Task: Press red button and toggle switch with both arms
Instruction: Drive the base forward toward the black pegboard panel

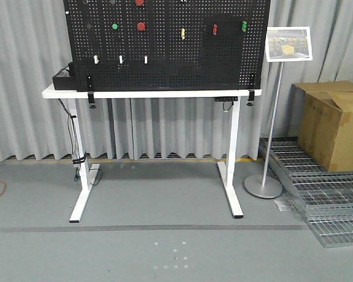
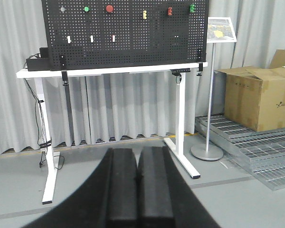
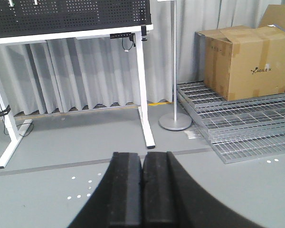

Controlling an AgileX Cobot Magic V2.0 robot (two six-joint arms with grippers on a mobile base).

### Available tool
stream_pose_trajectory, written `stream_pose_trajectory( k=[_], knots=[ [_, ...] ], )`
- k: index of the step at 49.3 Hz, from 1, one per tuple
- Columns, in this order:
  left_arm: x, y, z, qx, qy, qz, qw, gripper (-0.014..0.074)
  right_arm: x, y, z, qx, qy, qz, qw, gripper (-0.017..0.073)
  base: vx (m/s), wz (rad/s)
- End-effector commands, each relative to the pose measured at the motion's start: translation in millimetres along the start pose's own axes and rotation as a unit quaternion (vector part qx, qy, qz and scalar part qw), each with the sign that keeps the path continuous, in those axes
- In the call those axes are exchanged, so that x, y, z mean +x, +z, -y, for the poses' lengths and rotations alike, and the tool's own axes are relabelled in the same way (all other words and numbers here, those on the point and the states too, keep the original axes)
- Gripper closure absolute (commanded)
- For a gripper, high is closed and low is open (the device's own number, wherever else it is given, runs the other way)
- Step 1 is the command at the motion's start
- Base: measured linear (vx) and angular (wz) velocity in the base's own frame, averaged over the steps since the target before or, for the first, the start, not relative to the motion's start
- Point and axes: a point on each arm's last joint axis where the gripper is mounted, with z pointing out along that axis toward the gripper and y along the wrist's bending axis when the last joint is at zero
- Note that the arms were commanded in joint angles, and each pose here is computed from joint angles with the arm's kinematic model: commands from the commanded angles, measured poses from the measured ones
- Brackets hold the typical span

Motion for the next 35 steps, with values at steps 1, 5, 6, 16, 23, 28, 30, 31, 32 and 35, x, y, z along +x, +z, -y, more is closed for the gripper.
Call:
stream_pose_trajectory(
  k=[1, 5, 6, 16, 23, 28, 30, 31, 32, 35],
  knots=[
    [3.3, -0.5, -0.4, -0.003, -0.005, 0.031, 0.999, 0.0591, -4.6, -0.7, -0.8, -0.004, -0.004, 0.044, 0.999, 0.0562, 0.0, 0.0],
    [3.3, -0.5, -0.4, -0.003, -0.005, 0.031, 0.999, 0.0591, -4.6, -0.7, -0.8, -0.004, -0.004, 0.044, 0.999, 0.0562, 0.0, 0.0],
    [3.3, -0.5, -0.4, -0.003, -0.005, 0.031, 0.999, 0.0591, -4.6, -0.7, -0.8, -0.004, -0.004, 0.044, 0.999, 0.0562, 0.0, 0.0],
    [3.3, -0.5, -0.4, -0.003, -0.005, 0.031, 0.999, 0.0591, -4.6, -0.7, -0.8, -0.004, -0.004, 0.044, 0.999, 0.0562, 0.0, 0.0],
    [3.3, -0.5, -0.4, -0.003, -0.005, 0.031, 0.999, 0.0591, -4.6, -0.7, -0.8, -0.004, -0.004, 0.044, 0.999, 0.0562, 0.0, 0.01],
    [3.3, -0.5, -0.4, -0.003, -0.005, 0.031, 0.999, 0.0591, -4.6, -0.7, -0.8, -0.004, -0.004, 0.044, 0.999, 0.0562, 0.0, 0.01],
    [3.3, -0.5, -0.4, -0.003, -0.005, 0.031, 0.999, 0.0591, -4.6, -0.7, -0.8, -0.004, -0.004, 0.044, 0.999, 0.0562, 0.01, 0.0],
    [3.3, -0.5, -0.4, -0.003, -0.005, 0.031, 0.999, 0.0591, -4.6, -0.7, -0.8, -0.004, -0.004, 0.044, 0.999, 0.0562, 0.02, 0.0],
    [3.3, -0.5, -0.4, -0.003, -0.005, 0.031, 0.999, 0.0591, -4.6, -0.7, -0.8, -0.004, -0.004, 0.044, 0.999, 0.0562, 0.03, 0.01],
    [3.3, -0.5, -0.4, -0.003, -0.005, 0.031, 0.999, 0.0591, -4.6, -0.7, -0.8, -0.004, -0.004, 0.044, 0.999, 0.0562, 0.04, 0.01]
  ],
)
